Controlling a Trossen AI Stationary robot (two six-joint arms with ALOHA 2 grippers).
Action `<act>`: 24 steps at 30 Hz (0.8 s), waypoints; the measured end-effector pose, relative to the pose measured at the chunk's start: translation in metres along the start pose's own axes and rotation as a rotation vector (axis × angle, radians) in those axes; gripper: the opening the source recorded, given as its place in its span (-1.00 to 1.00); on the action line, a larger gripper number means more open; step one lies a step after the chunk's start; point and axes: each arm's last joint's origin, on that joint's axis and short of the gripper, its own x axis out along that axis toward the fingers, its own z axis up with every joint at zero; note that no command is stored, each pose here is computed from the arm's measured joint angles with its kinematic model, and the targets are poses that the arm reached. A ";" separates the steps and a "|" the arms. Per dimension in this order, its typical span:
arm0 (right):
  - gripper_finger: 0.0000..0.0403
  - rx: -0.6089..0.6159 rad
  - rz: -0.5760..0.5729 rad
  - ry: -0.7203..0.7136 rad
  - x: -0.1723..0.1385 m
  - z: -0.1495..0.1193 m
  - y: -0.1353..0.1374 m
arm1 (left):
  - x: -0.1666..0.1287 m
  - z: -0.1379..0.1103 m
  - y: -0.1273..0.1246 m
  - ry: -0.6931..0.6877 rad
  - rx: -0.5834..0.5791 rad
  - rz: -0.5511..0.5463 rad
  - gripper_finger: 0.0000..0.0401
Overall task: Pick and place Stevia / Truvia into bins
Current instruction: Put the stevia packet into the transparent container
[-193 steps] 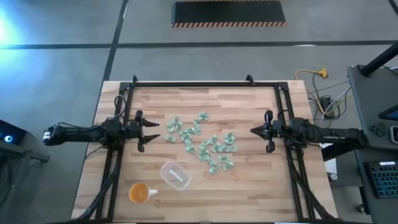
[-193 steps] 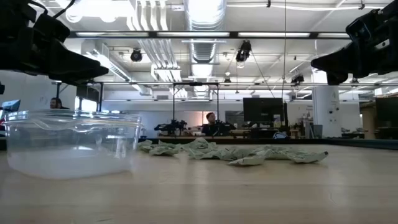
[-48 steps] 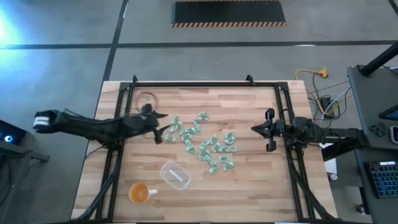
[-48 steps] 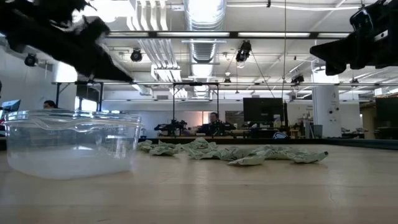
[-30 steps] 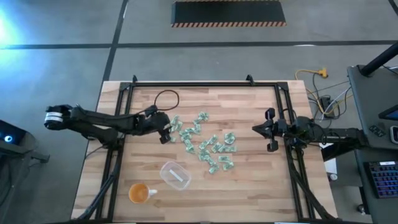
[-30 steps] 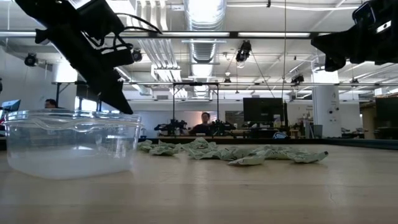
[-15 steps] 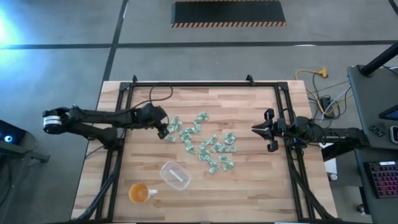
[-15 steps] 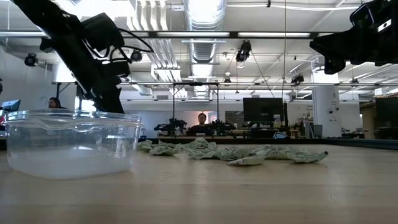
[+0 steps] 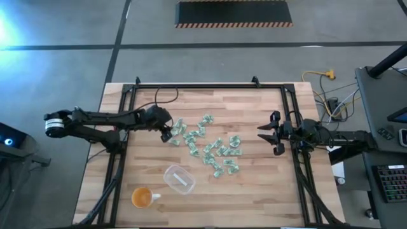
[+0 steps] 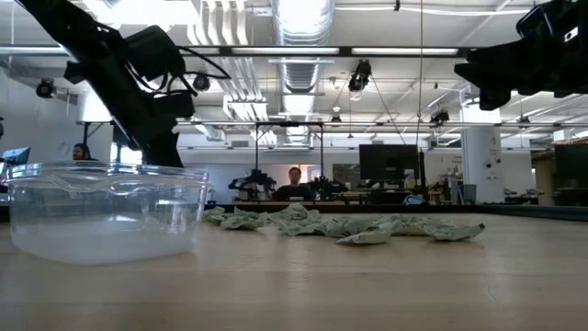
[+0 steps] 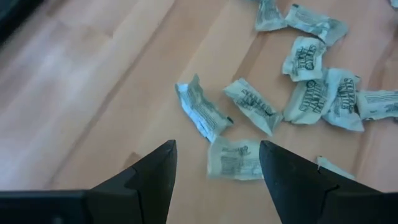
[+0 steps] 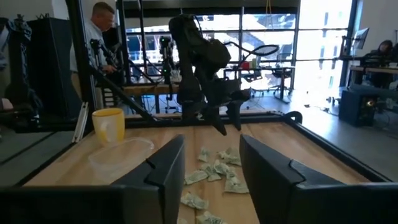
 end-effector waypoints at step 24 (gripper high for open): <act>-0.31 0.021 -0.001 0.013 0.000 -0.001 0.000 | 0.038 -0.007 0.003 0.133 -0.026 -0.031 0.06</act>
